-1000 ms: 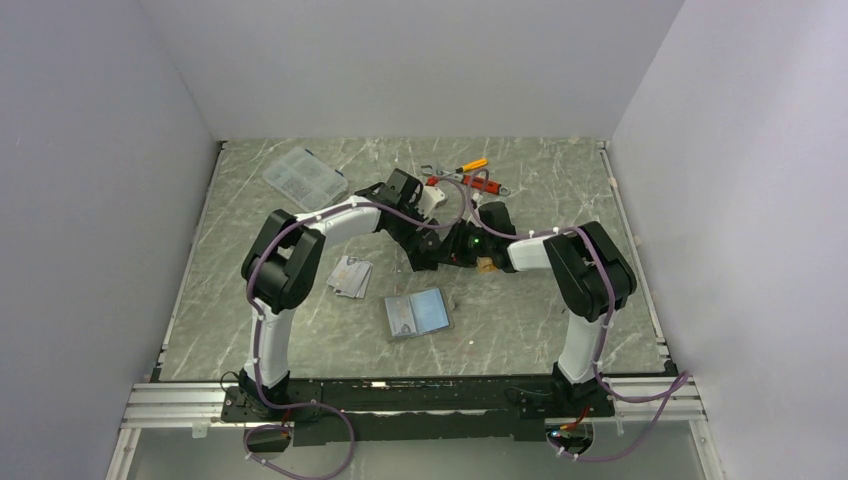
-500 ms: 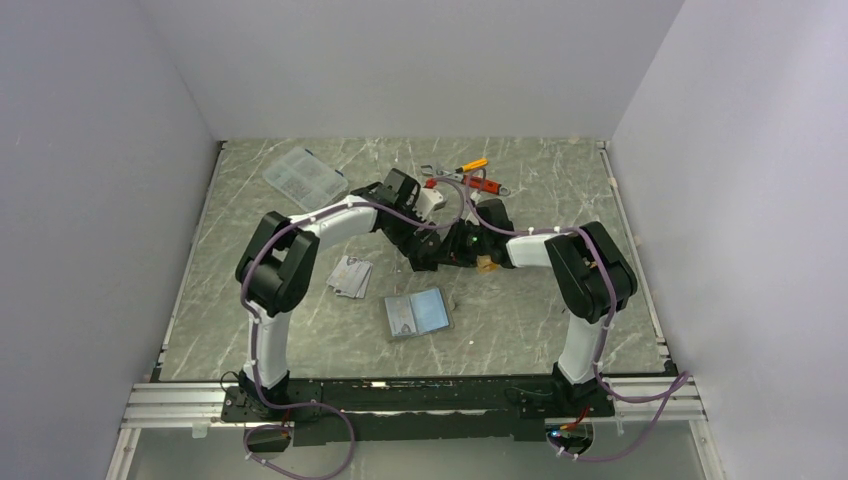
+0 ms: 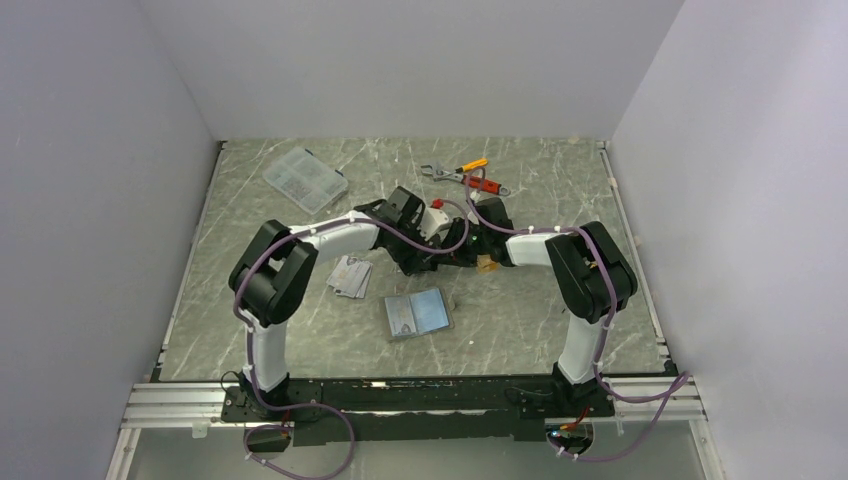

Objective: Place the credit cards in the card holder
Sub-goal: Pick up the credit card from the center of the board.

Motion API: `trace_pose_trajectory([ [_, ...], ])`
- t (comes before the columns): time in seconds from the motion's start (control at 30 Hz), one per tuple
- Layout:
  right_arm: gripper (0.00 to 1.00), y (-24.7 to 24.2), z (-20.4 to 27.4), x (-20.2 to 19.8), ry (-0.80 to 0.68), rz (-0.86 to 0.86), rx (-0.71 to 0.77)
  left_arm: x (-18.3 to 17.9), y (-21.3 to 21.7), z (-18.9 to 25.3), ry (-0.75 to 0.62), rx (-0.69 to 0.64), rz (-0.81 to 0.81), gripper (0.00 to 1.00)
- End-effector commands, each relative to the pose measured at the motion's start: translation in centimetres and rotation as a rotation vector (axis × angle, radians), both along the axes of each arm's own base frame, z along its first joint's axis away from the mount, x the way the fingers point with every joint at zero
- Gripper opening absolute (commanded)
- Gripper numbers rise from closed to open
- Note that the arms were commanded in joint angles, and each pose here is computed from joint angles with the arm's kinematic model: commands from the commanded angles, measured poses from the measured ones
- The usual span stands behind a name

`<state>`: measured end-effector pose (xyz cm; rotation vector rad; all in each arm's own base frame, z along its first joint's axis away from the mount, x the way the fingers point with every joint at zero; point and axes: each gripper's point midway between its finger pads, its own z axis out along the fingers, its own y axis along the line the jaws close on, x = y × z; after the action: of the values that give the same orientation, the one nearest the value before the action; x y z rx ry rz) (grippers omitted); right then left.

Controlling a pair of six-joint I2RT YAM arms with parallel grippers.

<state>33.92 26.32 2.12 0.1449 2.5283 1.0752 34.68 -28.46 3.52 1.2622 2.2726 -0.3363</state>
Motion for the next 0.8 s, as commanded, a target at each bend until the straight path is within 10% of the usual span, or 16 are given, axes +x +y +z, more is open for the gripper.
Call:
trace_pose_trajectory([
  [0.0,0.32,-2.7,-3.1,-1.3,0.085,-0.048,-0.136,1.8,0.3,0.1,-0.104,0.046,0.015,0.82],
  [0.47,0.32,-2.7,-3.2,-1.5,0.093,-0.040,-0.127,-1.4,-2.6,4.5,0.033,-0.213,-0.193,0.81],
  [0.77,0.32,-2.8,-3.4,-1.8,0.100,-0.040,-0.124,2.5,-1.4,2.0,-0.041,-0.098,-0.043,0.79],
])
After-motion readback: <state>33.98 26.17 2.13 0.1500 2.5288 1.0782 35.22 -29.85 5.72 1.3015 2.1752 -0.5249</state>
